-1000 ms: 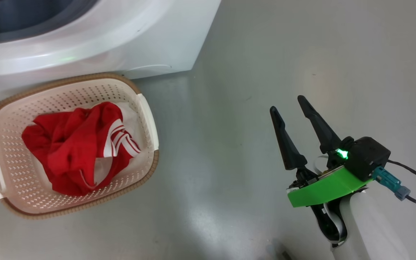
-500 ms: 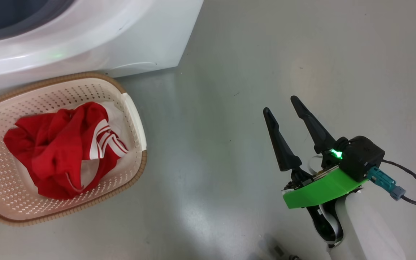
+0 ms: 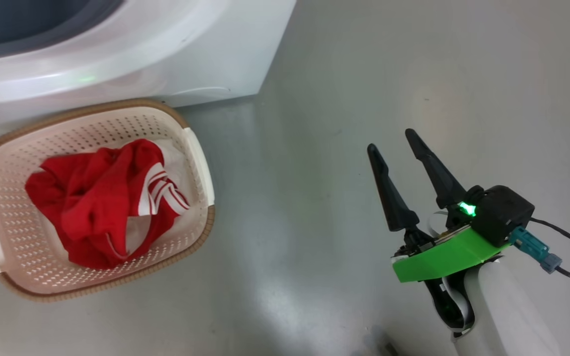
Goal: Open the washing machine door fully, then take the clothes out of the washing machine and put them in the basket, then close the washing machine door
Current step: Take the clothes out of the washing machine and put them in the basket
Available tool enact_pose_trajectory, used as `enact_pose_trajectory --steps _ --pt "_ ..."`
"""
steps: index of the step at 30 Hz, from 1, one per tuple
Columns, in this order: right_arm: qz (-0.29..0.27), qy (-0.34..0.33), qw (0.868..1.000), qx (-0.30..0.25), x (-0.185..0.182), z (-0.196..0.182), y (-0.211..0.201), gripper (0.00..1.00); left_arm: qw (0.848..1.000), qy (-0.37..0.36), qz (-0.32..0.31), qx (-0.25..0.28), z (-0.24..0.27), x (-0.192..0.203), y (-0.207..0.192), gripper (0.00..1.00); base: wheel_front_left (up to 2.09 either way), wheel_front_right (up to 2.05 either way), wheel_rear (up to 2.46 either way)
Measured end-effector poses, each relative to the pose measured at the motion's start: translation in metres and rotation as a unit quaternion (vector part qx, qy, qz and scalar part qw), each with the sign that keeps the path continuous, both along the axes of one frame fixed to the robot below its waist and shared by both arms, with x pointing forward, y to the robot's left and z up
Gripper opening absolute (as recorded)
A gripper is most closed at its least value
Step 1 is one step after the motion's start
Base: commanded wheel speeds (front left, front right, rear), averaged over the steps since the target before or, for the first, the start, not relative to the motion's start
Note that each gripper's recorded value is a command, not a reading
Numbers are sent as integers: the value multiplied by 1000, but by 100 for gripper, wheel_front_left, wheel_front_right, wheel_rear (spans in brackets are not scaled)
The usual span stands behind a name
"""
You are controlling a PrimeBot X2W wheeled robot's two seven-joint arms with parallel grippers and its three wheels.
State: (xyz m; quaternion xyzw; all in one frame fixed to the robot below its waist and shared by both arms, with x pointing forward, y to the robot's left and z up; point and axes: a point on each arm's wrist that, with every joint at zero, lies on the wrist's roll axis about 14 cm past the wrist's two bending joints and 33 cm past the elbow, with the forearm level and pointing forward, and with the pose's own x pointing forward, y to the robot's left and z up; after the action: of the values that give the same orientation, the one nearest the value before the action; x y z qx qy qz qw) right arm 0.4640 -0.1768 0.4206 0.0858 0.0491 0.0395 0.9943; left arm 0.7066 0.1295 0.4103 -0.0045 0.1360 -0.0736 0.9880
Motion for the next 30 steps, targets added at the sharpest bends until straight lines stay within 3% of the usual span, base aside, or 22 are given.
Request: enact_pose_trajectory --steps 7,21,30 --pt "1 -22 1000 -1 2 16 -2 100 999 -22 -25 -36 13 -25 -16 0 0 0 0" --pt "11 -44 999 -3 -11 38 0 100 982 -154 -30 -103 97 -76 -13 0 0 0 0" --pt "20 -57 998 -5 -23 52 3 100 970 -217 -24 -105 139 -120 1 0 0 0 0"
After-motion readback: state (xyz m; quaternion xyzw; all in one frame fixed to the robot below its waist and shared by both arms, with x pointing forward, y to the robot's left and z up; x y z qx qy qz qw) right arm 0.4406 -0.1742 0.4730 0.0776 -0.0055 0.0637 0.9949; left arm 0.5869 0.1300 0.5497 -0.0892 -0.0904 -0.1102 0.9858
